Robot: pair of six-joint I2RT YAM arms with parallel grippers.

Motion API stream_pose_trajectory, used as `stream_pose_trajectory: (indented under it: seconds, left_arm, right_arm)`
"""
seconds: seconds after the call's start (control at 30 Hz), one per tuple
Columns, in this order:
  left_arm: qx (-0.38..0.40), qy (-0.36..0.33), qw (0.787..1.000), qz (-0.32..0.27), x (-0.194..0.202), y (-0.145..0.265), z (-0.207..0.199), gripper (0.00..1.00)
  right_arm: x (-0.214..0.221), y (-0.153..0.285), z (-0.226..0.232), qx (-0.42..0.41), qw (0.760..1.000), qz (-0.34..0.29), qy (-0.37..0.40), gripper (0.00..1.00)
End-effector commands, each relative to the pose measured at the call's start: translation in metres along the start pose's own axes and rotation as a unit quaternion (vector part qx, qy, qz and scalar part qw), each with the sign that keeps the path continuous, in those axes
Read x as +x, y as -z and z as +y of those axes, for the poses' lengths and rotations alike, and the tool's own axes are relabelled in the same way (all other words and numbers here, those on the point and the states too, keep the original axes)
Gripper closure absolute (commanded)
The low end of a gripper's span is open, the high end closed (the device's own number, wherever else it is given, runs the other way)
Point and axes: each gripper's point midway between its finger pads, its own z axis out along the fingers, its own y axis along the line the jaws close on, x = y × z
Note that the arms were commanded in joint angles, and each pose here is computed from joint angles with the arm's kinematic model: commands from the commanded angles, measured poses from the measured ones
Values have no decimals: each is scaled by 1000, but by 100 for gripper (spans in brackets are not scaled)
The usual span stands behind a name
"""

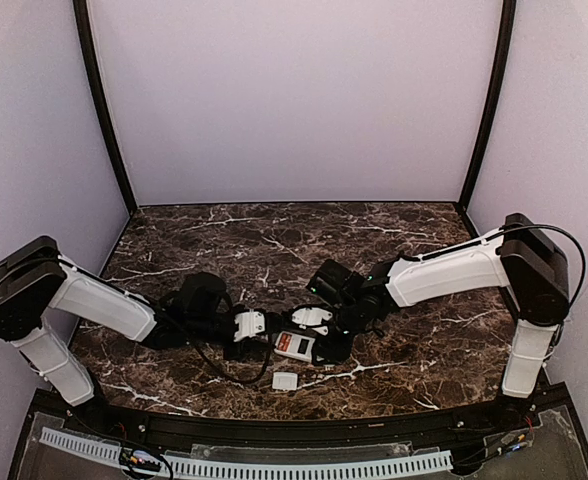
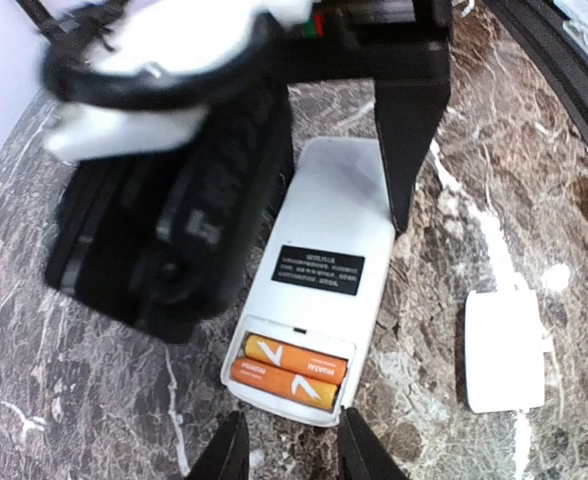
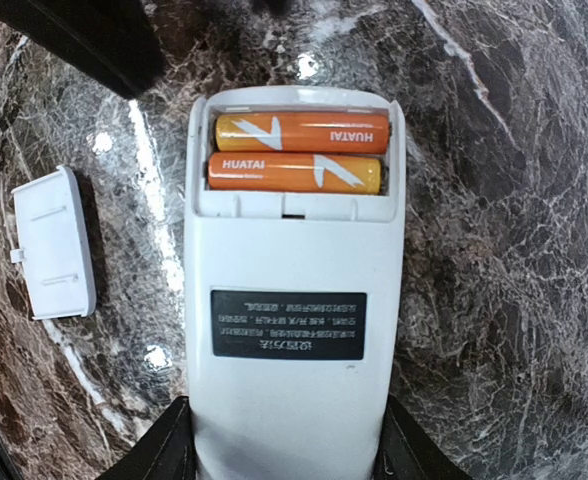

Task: Load the batteries into the remote control
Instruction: Load the battery into the battery compartment, then press the battery in the battery compartment.

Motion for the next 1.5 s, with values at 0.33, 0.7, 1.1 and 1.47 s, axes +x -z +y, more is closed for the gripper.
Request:
stream_pose_trajectory:
  seconds: [0.33, 0.7, 1.1, 1.47]
  left_arm:
    - [-194, 170, 959, -120, -53, 84, 61, 30]
    - [-196, 320, 925, -52, -19, 90, 53, 17]
    - [-119, 414, 901, 57, 0, 28, 47, 47]
    - [-50, 450, 890, 60, -12, -6, 29, 85]
  right_arm:
    - [-19, 16, -6, 24, 999, -35, -18, 52]
    - [-30, 30, -8, 33, 997, -71, -23, 20]
    - [-6, 38, -4, 21, 995, -93, -43, 23]
    - [0, 29, 0, -6, 989, -137, -51, 30]
